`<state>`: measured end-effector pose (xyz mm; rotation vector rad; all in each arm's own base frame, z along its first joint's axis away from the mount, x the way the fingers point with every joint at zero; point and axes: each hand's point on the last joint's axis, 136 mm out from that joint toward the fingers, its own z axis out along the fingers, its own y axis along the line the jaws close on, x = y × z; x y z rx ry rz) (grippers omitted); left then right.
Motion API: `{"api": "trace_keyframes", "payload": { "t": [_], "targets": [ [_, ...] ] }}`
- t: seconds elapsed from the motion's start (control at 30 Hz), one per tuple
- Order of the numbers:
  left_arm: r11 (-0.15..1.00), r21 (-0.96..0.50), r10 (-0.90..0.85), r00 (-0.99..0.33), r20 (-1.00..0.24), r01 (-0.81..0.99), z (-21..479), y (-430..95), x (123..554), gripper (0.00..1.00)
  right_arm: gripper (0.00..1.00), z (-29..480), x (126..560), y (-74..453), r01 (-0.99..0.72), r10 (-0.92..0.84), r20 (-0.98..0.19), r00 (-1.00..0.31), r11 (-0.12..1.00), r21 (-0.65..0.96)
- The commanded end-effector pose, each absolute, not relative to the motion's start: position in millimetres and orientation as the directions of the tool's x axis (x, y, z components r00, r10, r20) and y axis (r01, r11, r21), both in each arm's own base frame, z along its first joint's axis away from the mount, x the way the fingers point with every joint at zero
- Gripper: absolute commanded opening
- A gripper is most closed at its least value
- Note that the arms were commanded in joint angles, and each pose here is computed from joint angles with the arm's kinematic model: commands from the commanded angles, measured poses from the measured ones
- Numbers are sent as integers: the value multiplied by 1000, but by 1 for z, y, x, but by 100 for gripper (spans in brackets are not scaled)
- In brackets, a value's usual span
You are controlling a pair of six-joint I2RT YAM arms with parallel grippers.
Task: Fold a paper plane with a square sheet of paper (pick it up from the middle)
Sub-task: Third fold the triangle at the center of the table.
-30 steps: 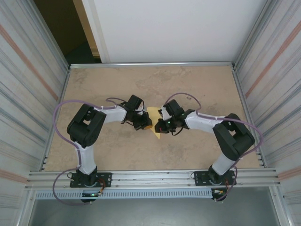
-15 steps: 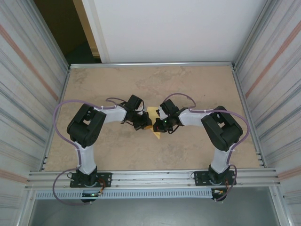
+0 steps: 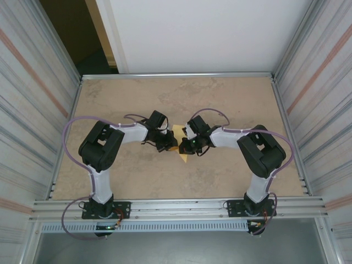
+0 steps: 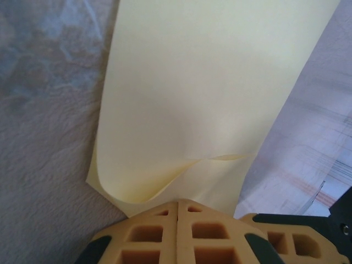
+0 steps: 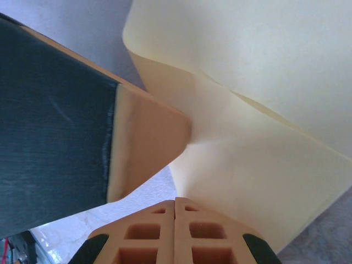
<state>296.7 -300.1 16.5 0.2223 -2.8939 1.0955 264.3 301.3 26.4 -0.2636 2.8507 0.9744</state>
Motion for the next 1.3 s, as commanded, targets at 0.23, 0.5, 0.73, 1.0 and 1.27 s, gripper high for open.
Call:
{"api": "trace_keyframes", "payload": {
  "t": [0.23,0.5,0.73,1.0,1.27],
  "targets": [
    [837,-502,-163,-975,149,-217,-30,-270,279,7,4,20,256,309,-235,-184,-145,-972,762,603],
    [846,-485,-168,-974,152,-222,-34,-267,277,7,4,1,246,299,-213,-194,-94,-976,794,569],
    [851,-473,-175,-972,158,-230,-38,-264,276,7,4,1,231,291,-203,-205,-63,-977,787,583],
    [853,-466,-179,-971,160,-234,-40,-261,277,7,4,0,202,276,-176,-214,-6,-977,785,595],
    [851,-474,-174,-972,155,-228,-38,-262,278,7,4,1,182,256,-156,-197,9,-980,801,578]
  ]
}}
